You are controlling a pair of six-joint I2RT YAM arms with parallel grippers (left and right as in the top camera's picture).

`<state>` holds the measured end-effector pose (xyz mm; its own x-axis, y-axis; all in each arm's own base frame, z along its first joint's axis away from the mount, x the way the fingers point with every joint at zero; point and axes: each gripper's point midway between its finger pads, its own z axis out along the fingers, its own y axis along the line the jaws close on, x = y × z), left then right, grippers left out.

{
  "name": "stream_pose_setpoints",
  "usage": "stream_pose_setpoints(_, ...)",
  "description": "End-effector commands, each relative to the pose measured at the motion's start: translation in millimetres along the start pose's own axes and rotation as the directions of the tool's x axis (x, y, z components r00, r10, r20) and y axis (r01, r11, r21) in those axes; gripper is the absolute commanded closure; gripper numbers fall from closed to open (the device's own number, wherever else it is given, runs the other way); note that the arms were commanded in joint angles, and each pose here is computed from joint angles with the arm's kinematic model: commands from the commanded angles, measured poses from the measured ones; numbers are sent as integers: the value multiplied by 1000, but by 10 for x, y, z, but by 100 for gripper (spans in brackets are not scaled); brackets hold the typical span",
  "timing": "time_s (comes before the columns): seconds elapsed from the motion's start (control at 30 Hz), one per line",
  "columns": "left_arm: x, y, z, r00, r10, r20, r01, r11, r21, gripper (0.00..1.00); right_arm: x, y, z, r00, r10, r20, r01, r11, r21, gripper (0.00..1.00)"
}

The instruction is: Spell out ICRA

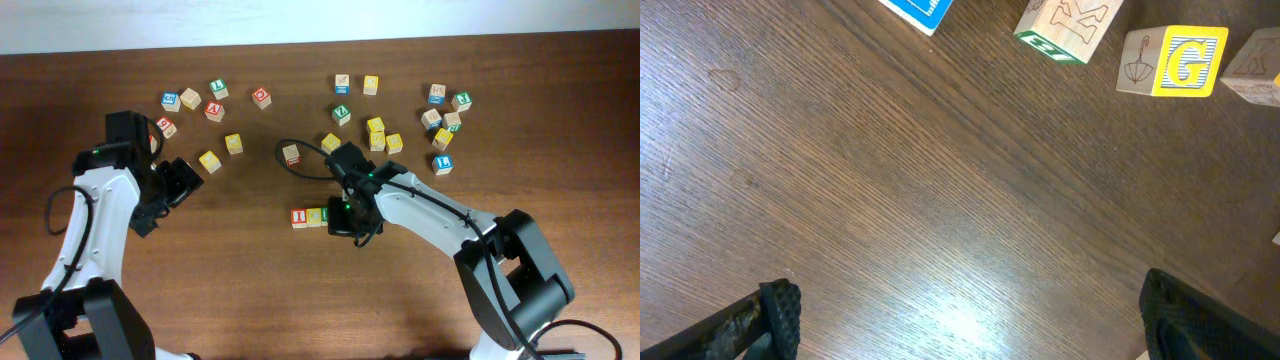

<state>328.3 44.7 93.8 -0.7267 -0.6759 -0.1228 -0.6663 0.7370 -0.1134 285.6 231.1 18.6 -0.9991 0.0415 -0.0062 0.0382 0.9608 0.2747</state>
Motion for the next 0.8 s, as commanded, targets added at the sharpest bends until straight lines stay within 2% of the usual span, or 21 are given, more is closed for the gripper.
stream_pose_setpoints(0.0,-37,2,-38,1000,-19,13,19,1000,3,1,27,4,37,1000,7,-9,-7,1000,2,96)
stream_pose_setpoints(0.23,-31,4,-37,1000,-19,10,19,1000,3,0,35,91,-6,1000,5,-23,-6,999,-38,96)
stream_pose_setpoints(0.27,-20,11,-36,1000,-19,6,19,1000,0,2,30,100,-45,1000,6,-23,-7,999,-37,96)
stream_pose_setpoints(0.33,23,29,-35,1000,-16,-9,16,1000,-10,13,9,95,-207,1000,-4,-31,3,1000,-28,96)
stream_pose_setpoints(0.37,42,22,-29,1000,-5,-13,5,1000,-11,23,-13,70,-294,999,-17,-36,17,1000,-22,96)
stream_pose_setpoints(0.47,160,-113,0,994,95,-58,-92,995,43,44,-74,-111,-449,998,-11,-62,11,1000,3,96)
stream_pose_setpoints(0.5,240,-161,27,990,119,-76,-115,992,51,59,-119,-224,-463,998,10,-54,-9,1000,30,96)
stream_pose_setpoints(0.57,375,-247,70,982,165,-91,-160,986,52,76,-230,-427,-479,999,45,-19,-43,995,88,96)
stream_pose_setpoints(0.77,804,-666,342,937,340,-84,-333,939,92,89,-313,-555,-342,998,66,-17,-63,990,125,96)
